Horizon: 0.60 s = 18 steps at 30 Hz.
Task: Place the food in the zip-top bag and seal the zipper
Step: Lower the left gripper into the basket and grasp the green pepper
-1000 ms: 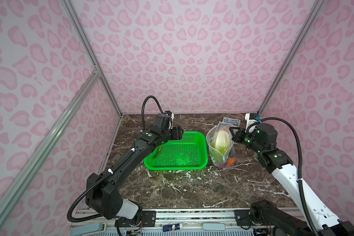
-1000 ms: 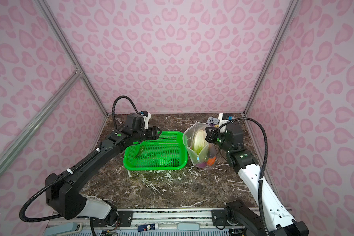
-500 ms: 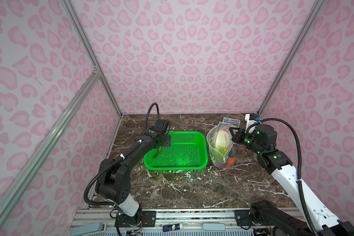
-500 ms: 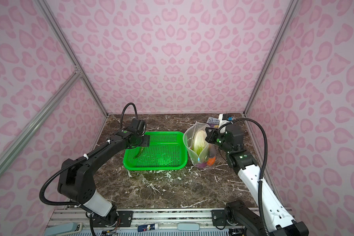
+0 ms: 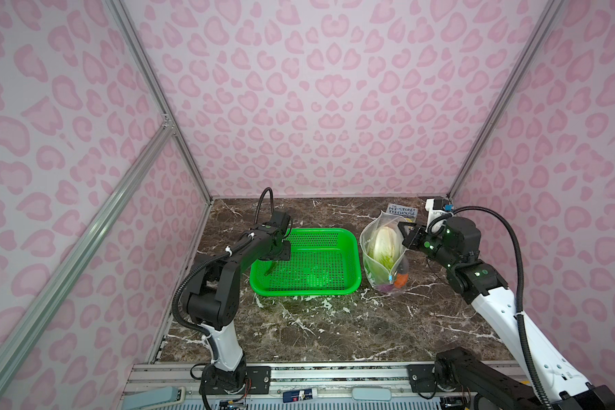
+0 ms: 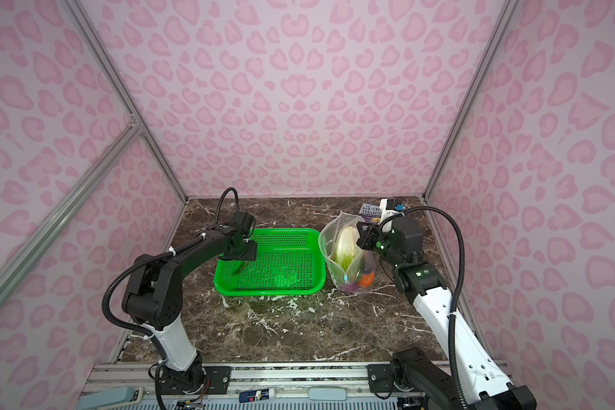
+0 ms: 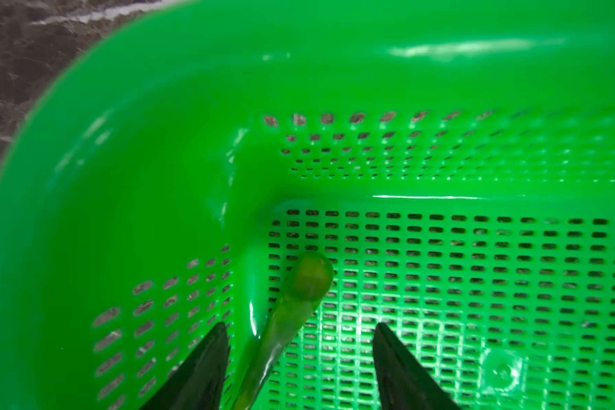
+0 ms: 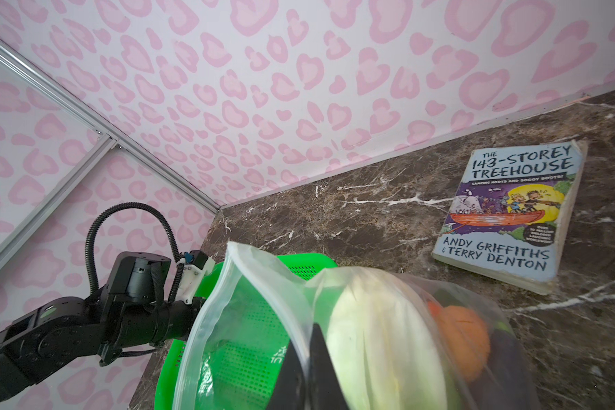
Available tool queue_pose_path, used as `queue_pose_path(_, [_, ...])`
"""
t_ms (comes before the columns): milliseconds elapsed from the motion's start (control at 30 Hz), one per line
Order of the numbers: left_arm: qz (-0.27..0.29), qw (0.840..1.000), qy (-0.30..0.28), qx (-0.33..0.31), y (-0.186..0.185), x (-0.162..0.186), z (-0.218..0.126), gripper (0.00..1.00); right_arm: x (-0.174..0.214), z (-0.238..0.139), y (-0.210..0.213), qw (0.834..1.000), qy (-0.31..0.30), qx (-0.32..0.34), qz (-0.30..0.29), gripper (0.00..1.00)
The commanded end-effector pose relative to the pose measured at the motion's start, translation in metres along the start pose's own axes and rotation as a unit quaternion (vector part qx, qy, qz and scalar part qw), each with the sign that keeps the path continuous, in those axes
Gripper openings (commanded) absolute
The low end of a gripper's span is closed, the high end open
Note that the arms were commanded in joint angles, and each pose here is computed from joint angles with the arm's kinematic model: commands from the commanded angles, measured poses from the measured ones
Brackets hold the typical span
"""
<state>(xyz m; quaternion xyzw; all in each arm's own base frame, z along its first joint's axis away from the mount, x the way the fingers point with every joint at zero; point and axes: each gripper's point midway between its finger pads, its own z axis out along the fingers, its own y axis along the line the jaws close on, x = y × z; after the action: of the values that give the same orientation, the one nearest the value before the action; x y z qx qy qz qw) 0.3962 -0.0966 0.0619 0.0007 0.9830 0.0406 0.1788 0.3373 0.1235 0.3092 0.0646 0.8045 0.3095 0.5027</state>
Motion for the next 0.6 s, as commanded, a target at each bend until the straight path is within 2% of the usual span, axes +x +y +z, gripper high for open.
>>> queue_pose_path(0, [-0.006,1.0,0.008,0.018,-0.004,-0.002,0.01,0.66,-0.002,0.001,0.002,1.0,-0.004,-0.003,-0.002,0.0])
queue_pose_path(233, [-0.006,1.0,0.03,0.006,-0.002,0.006,0.029,0.66,-0.001,0.001,0.0,1.0,0.002,0.004,-0.006,0.0])
queue_pose_path(333, [-0.005,0.999,0.035,0.01,-0.004,0.008,0.034,0.62,-0.001,0.002,-0.001,1.0,0.004,0.006,-0.007,0.0])
queue_pose_path(433, [-0.004,0.999,0.04,0.009,-0.005,0.009,0.039,0.54,0.0,0.003,-0.001,1.0,0.009,0.008,-0.007,0.0])
queue_pose_path(567, [-0.005,0.999,0.043,0.013,-0.007,0.011,0.042,0.38,0.001,0.004,-0.003,1.0,0.012,0.014,-0.009,0.0])
